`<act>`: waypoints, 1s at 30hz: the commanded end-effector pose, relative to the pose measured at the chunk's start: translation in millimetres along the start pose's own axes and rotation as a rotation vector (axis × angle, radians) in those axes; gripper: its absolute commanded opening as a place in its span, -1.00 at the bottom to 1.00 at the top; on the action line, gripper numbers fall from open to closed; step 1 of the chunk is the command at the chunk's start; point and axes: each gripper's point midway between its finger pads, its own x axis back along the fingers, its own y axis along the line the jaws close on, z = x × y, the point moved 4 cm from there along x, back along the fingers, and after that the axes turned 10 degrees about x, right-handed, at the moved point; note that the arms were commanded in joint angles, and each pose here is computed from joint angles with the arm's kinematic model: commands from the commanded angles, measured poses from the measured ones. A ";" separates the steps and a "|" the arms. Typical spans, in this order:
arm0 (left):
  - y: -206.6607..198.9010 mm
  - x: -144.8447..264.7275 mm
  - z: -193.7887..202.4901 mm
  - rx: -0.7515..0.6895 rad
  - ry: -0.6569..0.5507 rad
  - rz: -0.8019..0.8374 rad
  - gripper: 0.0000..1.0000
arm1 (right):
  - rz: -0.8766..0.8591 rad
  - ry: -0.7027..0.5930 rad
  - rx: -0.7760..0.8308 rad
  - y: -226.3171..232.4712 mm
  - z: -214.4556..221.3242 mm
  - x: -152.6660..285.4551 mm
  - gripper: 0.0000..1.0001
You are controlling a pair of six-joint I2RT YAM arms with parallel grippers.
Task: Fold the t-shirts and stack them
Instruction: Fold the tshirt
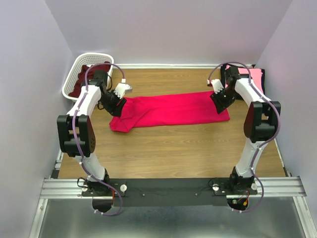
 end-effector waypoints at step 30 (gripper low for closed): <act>-16.1 -83.7 -33.5 -0.020 0.077 0.065 -0.91 | -0.232 -0.080 -0.105 37.1 -24.8 -15.3 -0.08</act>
